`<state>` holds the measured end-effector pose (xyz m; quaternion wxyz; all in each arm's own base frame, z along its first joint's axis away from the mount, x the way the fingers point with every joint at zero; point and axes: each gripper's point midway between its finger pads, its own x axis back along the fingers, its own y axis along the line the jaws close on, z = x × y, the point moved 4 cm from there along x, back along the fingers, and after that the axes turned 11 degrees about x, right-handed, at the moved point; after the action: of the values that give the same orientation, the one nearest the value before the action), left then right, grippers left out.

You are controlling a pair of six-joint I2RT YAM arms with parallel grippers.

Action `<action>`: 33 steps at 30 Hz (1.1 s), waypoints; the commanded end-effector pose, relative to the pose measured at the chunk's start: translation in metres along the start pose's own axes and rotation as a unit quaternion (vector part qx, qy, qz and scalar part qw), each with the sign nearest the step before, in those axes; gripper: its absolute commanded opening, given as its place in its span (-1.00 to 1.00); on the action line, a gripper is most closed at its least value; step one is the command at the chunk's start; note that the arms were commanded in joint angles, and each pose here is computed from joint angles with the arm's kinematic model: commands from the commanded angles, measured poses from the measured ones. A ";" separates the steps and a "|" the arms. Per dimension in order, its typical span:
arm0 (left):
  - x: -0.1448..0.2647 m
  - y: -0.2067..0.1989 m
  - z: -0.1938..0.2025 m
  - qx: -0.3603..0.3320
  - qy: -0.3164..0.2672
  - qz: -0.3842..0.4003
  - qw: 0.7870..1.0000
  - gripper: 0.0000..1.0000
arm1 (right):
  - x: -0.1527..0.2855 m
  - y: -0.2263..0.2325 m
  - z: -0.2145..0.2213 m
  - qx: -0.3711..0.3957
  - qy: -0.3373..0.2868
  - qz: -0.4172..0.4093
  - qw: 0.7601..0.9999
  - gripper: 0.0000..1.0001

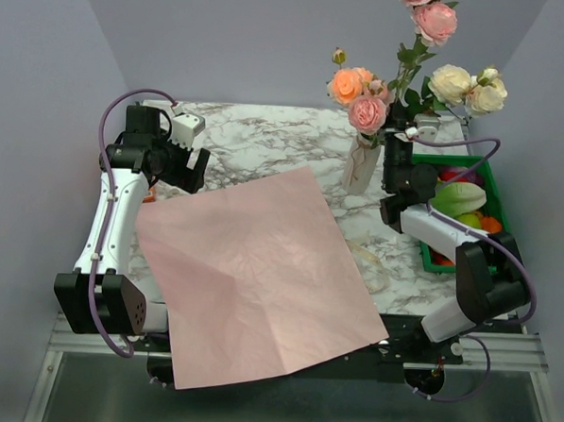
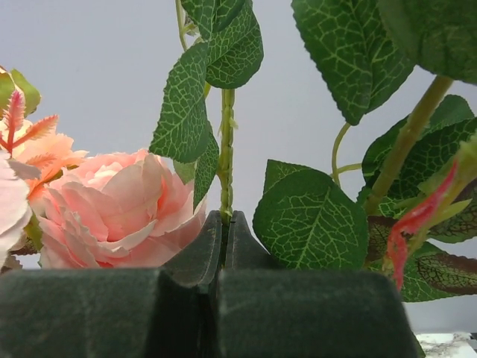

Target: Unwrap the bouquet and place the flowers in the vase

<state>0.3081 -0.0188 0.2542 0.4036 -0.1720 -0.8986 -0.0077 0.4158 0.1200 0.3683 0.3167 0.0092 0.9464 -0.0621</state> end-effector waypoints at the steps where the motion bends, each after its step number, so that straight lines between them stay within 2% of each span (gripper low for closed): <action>1: 0.006 -0.004 -0.002 -0.004 -0.014 0.012 1.000 0.97 | 0.007 -0.024 -0.052 -0.051 -0.132 0.054 0.988 -0.99; 6: 0.006 -0.006 -0.003 -0.001 -0.017 0.016 1.000 0.97 | 0.023 -0.016 -0.040 -0.031 -0.112 0.029 0.993 -0.98; 8: 0.007 -0.006 -0.004 0.001 -0.018 0.018 1.000 0.97 | 0.030 -0.014 -0.036 -0.024 -0.104 0.022 0.994 -0.87; 9: 0.007 -0.007 -0.005 0.002 -0.022 0.019 1.000 0.97 | 0.033 -0.013 -0.035 -0.022 -0.102 0.018 0.994 -0.65; 11: 0.007 -0.008 -0.007 0.003 -0.025 0.023 0.999 0.97 | 0.039 -0.011 -0.035 -0.016 -0.093 0.005 0.996 -0.38; 12: 0.008 -0.009 -0.008 0.005 -0.027 0.024 0.999 0.97 | 0.040 -0.009 -0.033 -0.013 -0.083 -0.002 0.996 -0.15; 13: 0.009 -0.010 -0.010 0.007 -0.031 0.027 0.999 0.97 | 0.041 -0.005 -0.026 -0.006 -0.056 -0.016 0.998 -0.03; 15: 0.009 -0.012 -0.011 0.009 -0.034 0.030 0.999 0.98 | 0.046 -0.005 -0.031 -0.015 -0.045 -0.029 0.998 0.27; 17: 0.011 -0.013 -0.013 0.014 -0.038 0.035 0.999 0.97 | 0.054 0.001 -0.022 -0.015 -0.012 -0.055 0.998 0.40; 18: 0.011 -0.014 -0.013 0.014 -0.041 0.036 0.998 0.97 | 0.055 0.001 -0.025 -0.021 -0.006 -0.061 0.998 0.53; 24: 0.013 -0.018 -0.015 0.024 -0.049 0.043 0.998 0.97 | 0.063 0.013 -0.028 -0.043 0.068 -0.125 0.989 0.71; 25: 0.014 -0.018 -0.015 0.026 -0.050 0.043 0.997 0.98 | 0.069 0.016 -0.019 -0.040 0.100 -0.138 0.985 0.72; 30: 0.021 -0.021 -0.018 0.026 -0.063 0.042 0.997 0.98 | 0.082 0.020 -0.023 -0.043 0.151 -0.155 0.975 0.73; 32: 0.022 -0.021 -0.019 0.027 -0.067 0.038 0.997 0.97 | 0.090 0.025 -0.018 -0.042 0.198 -0.170 0.965 0.73; 33: 0.023 -0.020 -0.020 0.029 -0.069 0.035 0.997 0.97 | 0.094 0.030 -0.020 -0.042 0.216 -0.172 0.960 0.81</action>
<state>0.3044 -0.0315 0.2720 0.3717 -0.1892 -0.9082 0.0348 0.3395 0.1363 0.3430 0.1875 -0.1245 0.9720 -0.0677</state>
